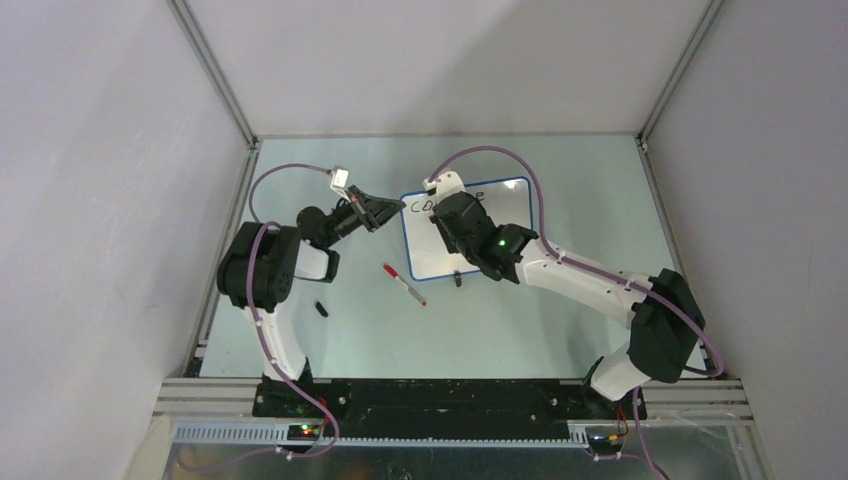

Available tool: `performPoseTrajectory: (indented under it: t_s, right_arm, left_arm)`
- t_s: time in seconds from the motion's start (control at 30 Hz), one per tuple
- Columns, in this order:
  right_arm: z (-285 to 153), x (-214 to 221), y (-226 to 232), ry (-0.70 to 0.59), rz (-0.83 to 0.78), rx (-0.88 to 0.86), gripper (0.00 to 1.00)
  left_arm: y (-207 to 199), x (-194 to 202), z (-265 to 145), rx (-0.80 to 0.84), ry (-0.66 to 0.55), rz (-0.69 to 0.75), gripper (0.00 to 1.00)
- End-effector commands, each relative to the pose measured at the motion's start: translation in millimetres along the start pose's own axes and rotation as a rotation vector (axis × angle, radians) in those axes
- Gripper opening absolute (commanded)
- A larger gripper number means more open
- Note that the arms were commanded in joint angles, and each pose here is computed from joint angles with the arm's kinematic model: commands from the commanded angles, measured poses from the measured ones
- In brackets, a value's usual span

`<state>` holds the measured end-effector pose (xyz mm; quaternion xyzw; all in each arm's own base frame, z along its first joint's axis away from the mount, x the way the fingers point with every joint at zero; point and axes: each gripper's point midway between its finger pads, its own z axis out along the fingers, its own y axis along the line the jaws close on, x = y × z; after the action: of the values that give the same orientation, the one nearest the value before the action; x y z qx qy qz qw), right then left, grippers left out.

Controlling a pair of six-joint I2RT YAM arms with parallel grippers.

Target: Write a sentence on the whiteboard

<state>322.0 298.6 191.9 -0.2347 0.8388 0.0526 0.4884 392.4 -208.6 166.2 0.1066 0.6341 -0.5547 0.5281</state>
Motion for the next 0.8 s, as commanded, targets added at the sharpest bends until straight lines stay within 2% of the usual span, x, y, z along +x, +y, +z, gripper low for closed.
performPoseTrajectory:
  t_s: [0.0,0.77]
  right_arm:
    - [1.9,-16.1,-1.1,-0.031,0.003,0.012,0.0]
    - [13.0,-10.2,-9.4,-0.01,0.021,0.029,0.0]
  left_arm:
    - [-7.9,-8.4,-0.9,0.035,-0.016,0.096,0.0]
    - [-7.8,-7.0,-1.7,0.036,-0.012,0.098,0.0]
